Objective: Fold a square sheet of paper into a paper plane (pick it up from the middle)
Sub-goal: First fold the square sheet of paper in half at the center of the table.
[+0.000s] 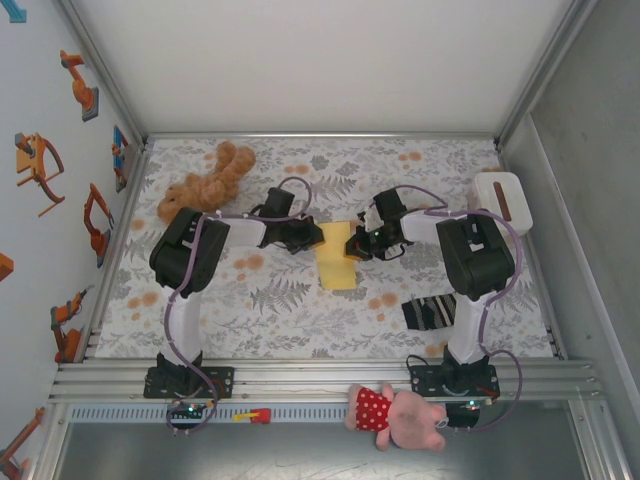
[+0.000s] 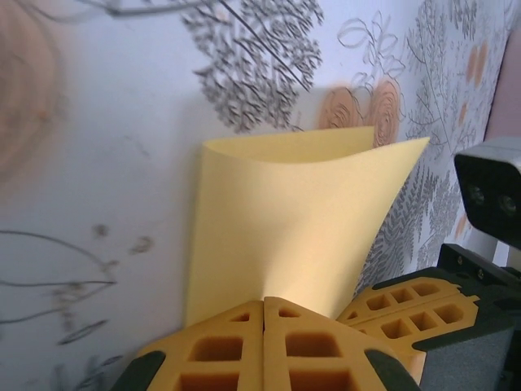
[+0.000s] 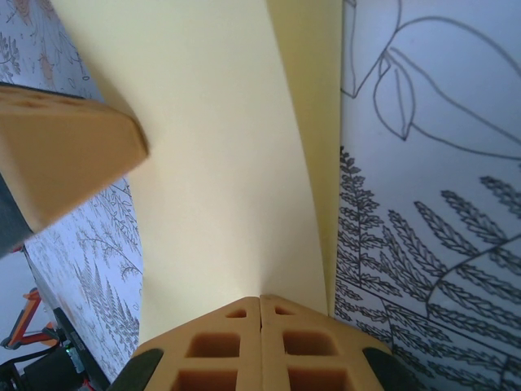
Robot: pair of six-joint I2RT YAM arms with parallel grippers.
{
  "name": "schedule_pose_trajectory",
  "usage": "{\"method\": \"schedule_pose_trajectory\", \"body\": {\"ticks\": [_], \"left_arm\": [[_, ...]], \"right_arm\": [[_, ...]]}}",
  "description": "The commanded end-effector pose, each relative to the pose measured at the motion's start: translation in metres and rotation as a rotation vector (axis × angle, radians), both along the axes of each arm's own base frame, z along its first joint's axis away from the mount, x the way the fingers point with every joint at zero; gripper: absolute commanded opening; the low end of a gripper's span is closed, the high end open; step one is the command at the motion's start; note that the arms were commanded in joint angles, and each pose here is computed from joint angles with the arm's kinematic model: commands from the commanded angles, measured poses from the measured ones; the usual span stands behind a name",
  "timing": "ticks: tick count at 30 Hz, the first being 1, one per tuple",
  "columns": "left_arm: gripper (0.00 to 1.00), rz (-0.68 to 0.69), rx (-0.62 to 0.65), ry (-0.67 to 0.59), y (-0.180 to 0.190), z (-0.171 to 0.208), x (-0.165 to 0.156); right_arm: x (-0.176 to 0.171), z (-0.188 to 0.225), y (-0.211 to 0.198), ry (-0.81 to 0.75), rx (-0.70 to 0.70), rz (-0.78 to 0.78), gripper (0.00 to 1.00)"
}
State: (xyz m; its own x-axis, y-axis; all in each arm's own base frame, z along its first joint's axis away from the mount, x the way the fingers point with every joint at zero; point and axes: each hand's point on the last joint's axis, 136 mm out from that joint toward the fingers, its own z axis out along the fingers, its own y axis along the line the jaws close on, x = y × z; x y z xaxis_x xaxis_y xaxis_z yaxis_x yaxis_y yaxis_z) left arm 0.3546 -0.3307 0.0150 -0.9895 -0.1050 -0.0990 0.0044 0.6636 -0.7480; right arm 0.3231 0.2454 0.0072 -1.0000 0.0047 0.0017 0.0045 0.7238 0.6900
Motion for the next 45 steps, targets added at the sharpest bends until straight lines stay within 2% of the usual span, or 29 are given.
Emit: {"method": "schedule_pose_trajectory", "body": {"ticks": [1, 6, 12, 16, 21, 25, 32, 38, 41, 45], "left_arm": [[0.06, 0.054, 0.102, 0.037, 0.037, -0.017, 0.002], [0.06, 0.051, 0.083, -0.009, 0.036, 0.006, 0.007], [0.07, -0.005, -0.049, -0.070, -0.005, 0.047, -0.002], [0.07, -0.031, -0.055, -0.056, -0.026, 0.040, -0.010], [0.07, -0.028, -0.042, -0.001, -0.033, 0.016, -0.006], [0.07, -0.007, -0.013, 0.027, -0.024, 0.002, 0.004], [0.07, 0.055, 0.068, 0.039, 0.019, -0.014, 0.027], [0.07, 0.083, 0.100, 0.040, 0.037, -0.024, 0.046], [0.07, 0.071, 0.072, 0.032, 0.034, -0.017, 0.056], [0.07, 0.035, 0.031, -0.022, 0.022, 0.020, 0.061]], "right_arm": [[-0.058, -0.091, -0.079, 0.238, -0.428, -0.058, 0.00], [-0.059, -0.091, -0.078, 0.237, -0.427, -0.056, 0.00], [-0.059, -0.090, -0.078, 0.236, -0.423, -0.056, 0.00], [-0.060, -0.092, -0.078, 0.241, -0.423, -0.058, 0.00], [-0.062, -0.093, -0.079, 0.246, -0.425, -0.056, 0.00], [-0.065, -0.096, -0.081, 0.250, -0.432, -0.055, 0.00], [-0.068, -0.099, -0.084, 0.254, -0.449, -0.054, 0.00], [-0.068, -0.099, -0.085, 0.251, -0.453, -0.055, 0.00], [-0.067, -0.098, -0.084, 0.248, -0.450, -0.056, 0.00], [-0.065, -0.096, -0.083, 0.245, -0.444, -0.057, 0.00]]}}
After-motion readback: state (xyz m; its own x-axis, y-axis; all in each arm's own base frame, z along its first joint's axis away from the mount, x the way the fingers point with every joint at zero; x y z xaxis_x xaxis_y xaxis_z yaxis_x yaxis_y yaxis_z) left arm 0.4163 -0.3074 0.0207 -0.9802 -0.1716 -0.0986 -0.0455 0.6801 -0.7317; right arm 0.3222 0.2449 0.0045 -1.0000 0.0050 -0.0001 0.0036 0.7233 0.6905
